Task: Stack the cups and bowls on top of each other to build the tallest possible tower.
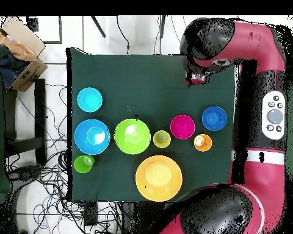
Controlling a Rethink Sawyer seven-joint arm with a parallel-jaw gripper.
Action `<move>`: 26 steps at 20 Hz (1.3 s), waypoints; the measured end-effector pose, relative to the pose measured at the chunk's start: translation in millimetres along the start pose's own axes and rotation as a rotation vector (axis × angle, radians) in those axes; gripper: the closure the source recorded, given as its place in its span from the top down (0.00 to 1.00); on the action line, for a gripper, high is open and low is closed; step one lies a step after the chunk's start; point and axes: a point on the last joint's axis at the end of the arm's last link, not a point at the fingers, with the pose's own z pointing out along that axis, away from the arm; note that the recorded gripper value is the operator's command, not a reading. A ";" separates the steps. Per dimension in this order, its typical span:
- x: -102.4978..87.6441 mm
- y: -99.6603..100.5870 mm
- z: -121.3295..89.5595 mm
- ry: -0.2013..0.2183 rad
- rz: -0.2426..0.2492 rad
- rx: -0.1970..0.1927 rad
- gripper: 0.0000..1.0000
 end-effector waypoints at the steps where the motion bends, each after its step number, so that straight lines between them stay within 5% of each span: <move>1: -0.4 1.1 0.9 0.006 -0.001 -0.003 1.00; 5: -8.4 7.2 5.9 -0.005 -0.012 -0.030 1.00; 11: -25.6 25.2 9.8 -0.078 -0.039 -0.133 1.00; 17: -25.8 35.1 8.8 -0.090 -0.043 -0.201 1.00; 26: -14.5 43.8 26.4 -0.162 -0.047 -0.174 1.00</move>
